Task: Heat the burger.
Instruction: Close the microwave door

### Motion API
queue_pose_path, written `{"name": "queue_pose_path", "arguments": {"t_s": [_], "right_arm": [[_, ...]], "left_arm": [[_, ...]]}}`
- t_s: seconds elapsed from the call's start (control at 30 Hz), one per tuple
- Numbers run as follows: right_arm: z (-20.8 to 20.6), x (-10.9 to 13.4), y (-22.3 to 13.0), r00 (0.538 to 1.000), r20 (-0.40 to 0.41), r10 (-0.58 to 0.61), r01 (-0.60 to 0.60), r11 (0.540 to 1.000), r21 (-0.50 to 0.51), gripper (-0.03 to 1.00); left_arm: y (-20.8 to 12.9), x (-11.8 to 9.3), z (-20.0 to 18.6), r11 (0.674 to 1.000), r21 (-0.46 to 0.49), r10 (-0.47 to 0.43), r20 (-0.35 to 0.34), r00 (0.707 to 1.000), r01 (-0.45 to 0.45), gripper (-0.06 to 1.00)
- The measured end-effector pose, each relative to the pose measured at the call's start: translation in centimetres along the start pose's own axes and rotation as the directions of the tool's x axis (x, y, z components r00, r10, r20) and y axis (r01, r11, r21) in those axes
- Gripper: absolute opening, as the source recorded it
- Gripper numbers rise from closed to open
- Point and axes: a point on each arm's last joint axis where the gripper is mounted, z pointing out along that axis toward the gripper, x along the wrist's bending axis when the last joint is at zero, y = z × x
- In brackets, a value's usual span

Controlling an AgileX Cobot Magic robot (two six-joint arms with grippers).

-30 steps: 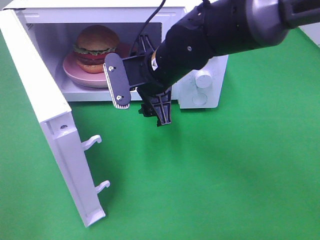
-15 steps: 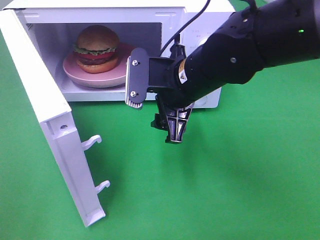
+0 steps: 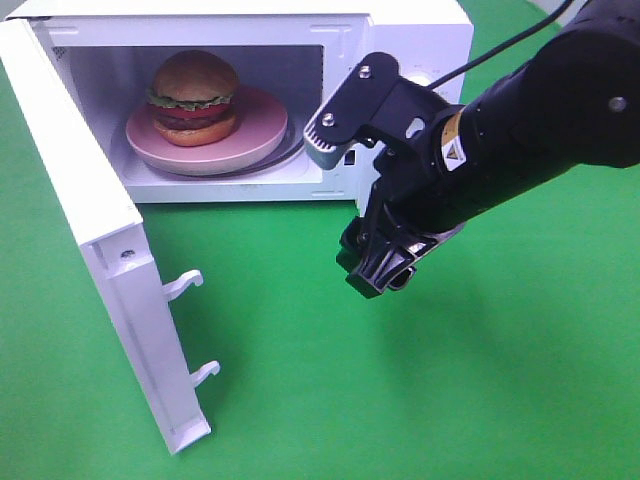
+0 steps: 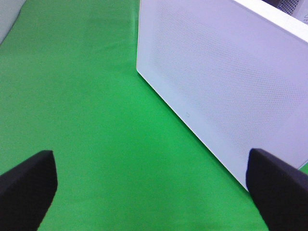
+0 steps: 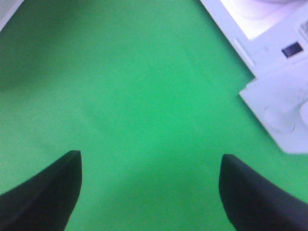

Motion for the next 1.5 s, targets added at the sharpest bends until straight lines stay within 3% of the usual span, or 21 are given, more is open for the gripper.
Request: {"name": "queue_pose_path", "arguments": {"t_s": [0.23,0.87,1.17,1.3,1.4,1.47,1.5], "right_arm": [[-3.4,0.0,-1.4,0.983,-0.003,0.184,-0.182,0.978,0.104,0.76],[-10.6,-0.1,-4.3,0.963,0.030,0.269,-0.270,0.949,0.164,0.76],[-11.4,1.1,-8.7,0.954,0.037,0.298,-0.300,0.938,0.172,0.76],[-11.7,0.7,-12.2,0.917,0.086,0.390,-0.399,0.900,0.173,0.76],[-11.8,0.6,-12.6,0.907,0.097,0.409,-0.420,0.893,0.164,0.76],[-13.1,0.3,-14.9,0.859,0.148,0.490,-0.505,0.858,0.092,0.76],[-13.1,0.3,-14.9,0.859,0.148,0.490,-0.505,0.858,0.092,0.76]], "left_arm": [[0.0,0.0,0.0,1.000,0.000,0.000,0.000,1.000,0.000,0.99],[0.0,0.0,0.0,1.000,0.000,0.000,0.000,1.000,0.000,0.99],[0.0,0.0,0.0,1.000,0.000,0.000,0.000,1.000,0.000,0.99],[0.0,0.0,0.0,1.000,0.000,0.000,0.000,1.000,0.000,0.99],[0.0,0.0,0.0,1.000,0.000,0.000,0.000,1.000,0.000,0.99],[0.0,0.0,0.0,1.000,0.000,0.000,0.000,1.000,0.000,0.99],[0.0,0.0,0.0,1.000,0.000,0.000,0.000,1.000,0.000,0.99]]}}
